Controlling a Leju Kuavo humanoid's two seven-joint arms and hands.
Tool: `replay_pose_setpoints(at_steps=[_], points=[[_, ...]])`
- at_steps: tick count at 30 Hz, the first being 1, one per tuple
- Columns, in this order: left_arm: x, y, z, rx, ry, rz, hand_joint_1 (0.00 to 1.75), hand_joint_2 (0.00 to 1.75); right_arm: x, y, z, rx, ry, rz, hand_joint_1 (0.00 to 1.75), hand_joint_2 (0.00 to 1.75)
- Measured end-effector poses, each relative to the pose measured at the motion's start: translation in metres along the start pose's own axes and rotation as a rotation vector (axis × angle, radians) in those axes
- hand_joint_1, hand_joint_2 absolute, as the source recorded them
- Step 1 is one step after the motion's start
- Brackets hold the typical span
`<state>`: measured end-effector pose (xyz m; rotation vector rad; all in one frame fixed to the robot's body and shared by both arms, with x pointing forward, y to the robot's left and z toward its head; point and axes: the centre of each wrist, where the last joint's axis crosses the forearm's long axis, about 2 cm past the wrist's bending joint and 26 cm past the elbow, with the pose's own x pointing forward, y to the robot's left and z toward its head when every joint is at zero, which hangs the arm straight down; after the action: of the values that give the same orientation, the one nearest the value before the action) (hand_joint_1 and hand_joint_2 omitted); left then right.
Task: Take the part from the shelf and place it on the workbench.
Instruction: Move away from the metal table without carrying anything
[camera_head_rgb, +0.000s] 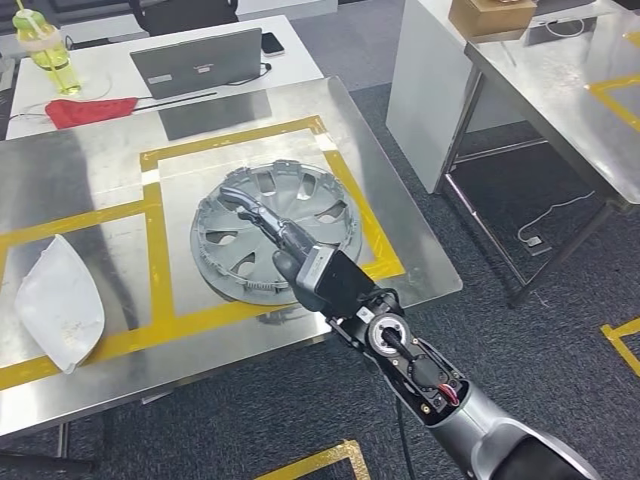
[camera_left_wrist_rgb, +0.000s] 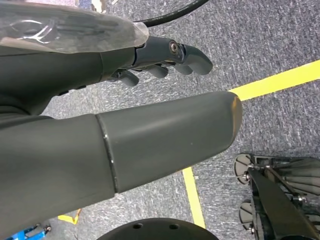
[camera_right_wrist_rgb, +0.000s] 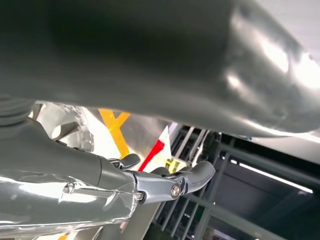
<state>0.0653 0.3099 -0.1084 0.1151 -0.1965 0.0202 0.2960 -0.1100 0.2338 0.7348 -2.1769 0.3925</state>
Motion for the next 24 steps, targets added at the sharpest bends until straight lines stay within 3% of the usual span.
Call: replay_pose_setpoints(at_steps=[24], points=[[0.0028,-0.0036,0.0002,-0.007,0.013,-0.007,0.00,0.00,-0.0036,0.0102,0.0047,0.096,0.018,-0.003,0.00,0.00]])
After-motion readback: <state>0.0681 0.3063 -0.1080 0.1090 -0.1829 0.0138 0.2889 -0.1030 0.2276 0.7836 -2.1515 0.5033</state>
